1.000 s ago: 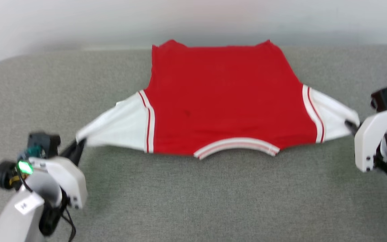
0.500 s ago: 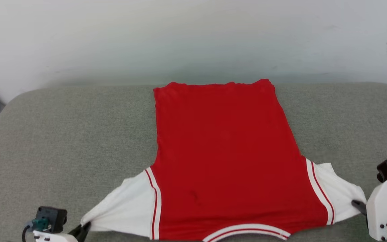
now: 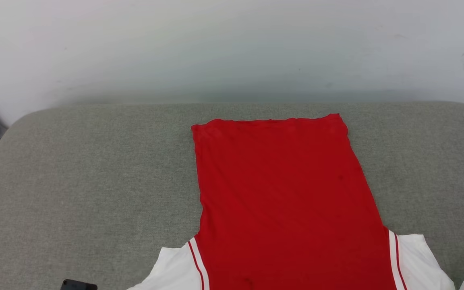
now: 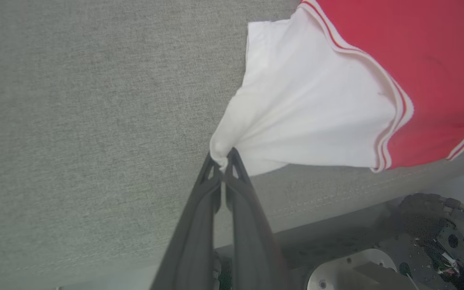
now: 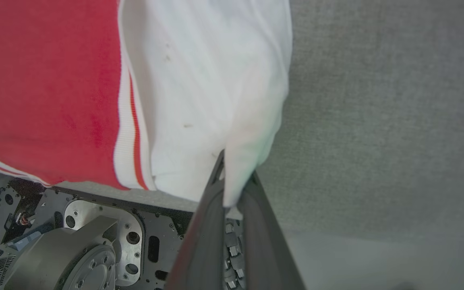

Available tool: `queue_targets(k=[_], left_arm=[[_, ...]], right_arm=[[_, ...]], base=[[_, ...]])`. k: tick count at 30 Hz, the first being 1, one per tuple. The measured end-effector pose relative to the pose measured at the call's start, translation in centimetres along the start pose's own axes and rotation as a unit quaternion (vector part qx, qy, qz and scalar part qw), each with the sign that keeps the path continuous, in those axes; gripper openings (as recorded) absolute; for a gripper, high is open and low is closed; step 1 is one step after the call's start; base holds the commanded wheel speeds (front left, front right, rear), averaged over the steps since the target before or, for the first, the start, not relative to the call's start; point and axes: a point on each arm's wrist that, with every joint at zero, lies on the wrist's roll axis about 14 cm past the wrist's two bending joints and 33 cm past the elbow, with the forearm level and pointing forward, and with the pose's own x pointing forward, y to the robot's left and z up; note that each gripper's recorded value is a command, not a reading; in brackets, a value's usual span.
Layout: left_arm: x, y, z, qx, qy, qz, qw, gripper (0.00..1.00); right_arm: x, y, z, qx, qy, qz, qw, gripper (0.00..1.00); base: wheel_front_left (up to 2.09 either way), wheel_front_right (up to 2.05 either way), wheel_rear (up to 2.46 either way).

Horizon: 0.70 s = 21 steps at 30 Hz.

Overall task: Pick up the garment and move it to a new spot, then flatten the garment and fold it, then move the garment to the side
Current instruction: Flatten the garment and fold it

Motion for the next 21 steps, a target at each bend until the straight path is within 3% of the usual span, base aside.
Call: queue_targets(k=[3, 4, 5, 8, 15, 21], left_arm=[[0.3, -1.1, 0.4, -0.014, -0.006, -0.015, 1.0, 0.0], [0.3, -1.4, 0.6, -0.017, -0.008, -0.021, 1.0, 0.0], [0.4, -1.7, 0.8, -0.017, -0.009, -0.025, 1.0, 0.0], [0.7, -2.4, 1.7, -0.02, -0.015, -0.037, 0.999, 0.0], [0.9, -5.1, 3.6, -0.019, -0.007, -0.082, 0.996, 0.0], [1.6, -6.7, 4.6, -0.014, 0.005, -0.104, 0.994, 0.0]], right_arm=[[-0.2, 0.1, 0.3, 0.002, -0.002, -0.003, 1.0, 0.0], [-0.3, -0.1, 0.9, 0.001, -0.012, -0.008, 1.0, 0.22], [-0.4, -0.1, 1.3, 0.0, -0.014, -0.009, 1.0, 1.0], [-0.5, 0.6, 2.4, -0.007, -0.011, -0.001, 1.0, 1.0], [-1.4, 2.3, 12.6, -0.048, -0.077, 0.018, 0.996, 1.0], [0.5, 2.6, 19.8, -0.06, -0.066, 0.007, 0.996, 1.0]], base=[[0.0, 0.0, 0.0], [0.0, 0.0, 0.0], [0.0, 0.0, 0.0], [0.0, 0.0, 0.0], [0.0, 0.0, 0.0], [0.0, 0.0, 0.0]])
